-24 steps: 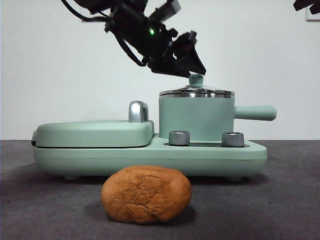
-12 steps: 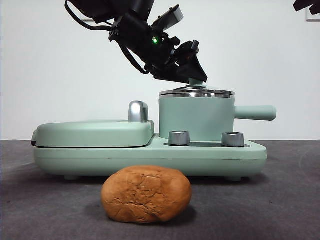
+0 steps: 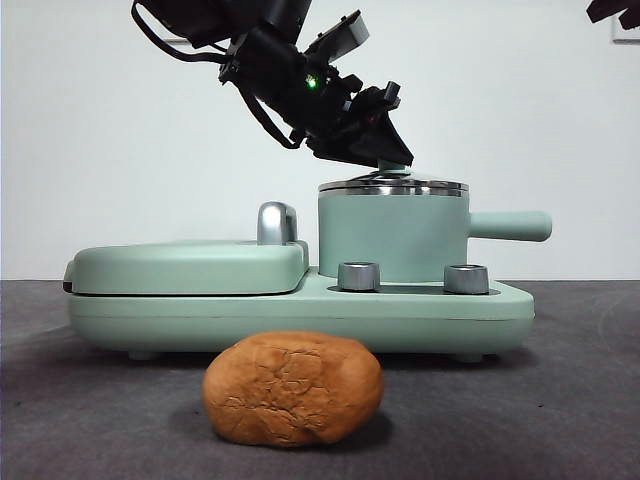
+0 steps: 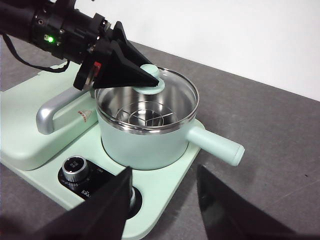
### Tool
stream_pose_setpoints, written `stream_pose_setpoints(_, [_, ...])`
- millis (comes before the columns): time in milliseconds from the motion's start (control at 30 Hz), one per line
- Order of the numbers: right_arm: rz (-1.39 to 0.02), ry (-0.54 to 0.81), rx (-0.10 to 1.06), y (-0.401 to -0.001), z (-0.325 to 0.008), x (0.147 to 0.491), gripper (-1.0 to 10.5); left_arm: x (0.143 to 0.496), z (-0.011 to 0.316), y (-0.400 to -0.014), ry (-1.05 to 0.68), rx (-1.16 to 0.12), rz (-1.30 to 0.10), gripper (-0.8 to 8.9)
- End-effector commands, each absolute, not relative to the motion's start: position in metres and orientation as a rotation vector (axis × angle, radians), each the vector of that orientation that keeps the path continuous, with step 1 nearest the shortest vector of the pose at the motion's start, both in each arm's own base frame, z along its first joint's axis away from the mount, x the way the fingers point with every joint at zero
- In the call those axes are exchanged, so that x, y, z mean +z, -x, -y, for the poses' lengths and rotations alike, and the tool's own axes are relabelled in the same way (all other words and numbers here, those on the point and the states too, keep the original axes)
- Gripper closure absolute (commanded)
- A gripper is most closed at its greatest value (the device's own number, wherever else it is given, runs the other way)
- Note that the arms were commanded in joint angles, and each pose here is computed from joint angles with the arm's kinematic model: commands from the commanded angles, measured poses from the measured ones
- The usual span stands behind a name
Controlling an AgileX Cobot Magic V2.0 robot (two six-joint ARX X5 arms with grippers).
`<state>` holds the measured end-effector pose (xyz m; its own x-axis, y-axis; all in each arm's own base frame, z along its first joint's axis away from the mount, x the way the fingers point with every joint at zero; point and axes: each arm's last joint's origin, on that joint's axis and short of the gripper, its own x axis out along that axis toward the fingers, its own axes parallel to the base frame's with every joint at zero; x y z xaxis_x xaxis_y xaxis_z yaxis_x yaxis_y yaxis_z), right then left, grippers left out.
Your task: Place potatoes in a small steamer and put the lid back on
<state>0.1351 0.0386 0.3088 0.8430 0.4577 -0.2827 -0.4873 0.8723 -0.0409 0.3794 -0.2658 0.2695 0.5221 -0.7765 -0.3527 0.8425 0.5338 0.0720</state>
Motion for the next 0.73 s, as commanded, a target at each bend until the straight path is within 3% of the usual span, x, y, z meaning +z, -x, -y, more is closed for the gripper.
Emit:
stream_pose_setpoints(33, [-0.253,0.097,0.502,-0.136,-0.039,0.315,7.4,0.269,0.272,-0.383,-0.242,-0.985,-0.286,8.08])
stream_pose_setpoints(300, [-0.254,0.097,0.502,-0.135,-0.039,0.315,7.4,0.292,0.267,-0.375,-0.237,-0.982,-0.233,8.08])
stream_pose_setpoints(600, [-0.254,0.097,0.502,-0.135,-0.039,0.315,7.4,0.339,0.253,-0.356,-0.224,-0.974,-0.126,8.08])
stream_pose_setpoints(733, [-0.256,0.097,0.502,-0.135,-0.039,0.314,7.4,0.360,0.241,-0.341,-0.225,-0.970,-0.140,8.07])
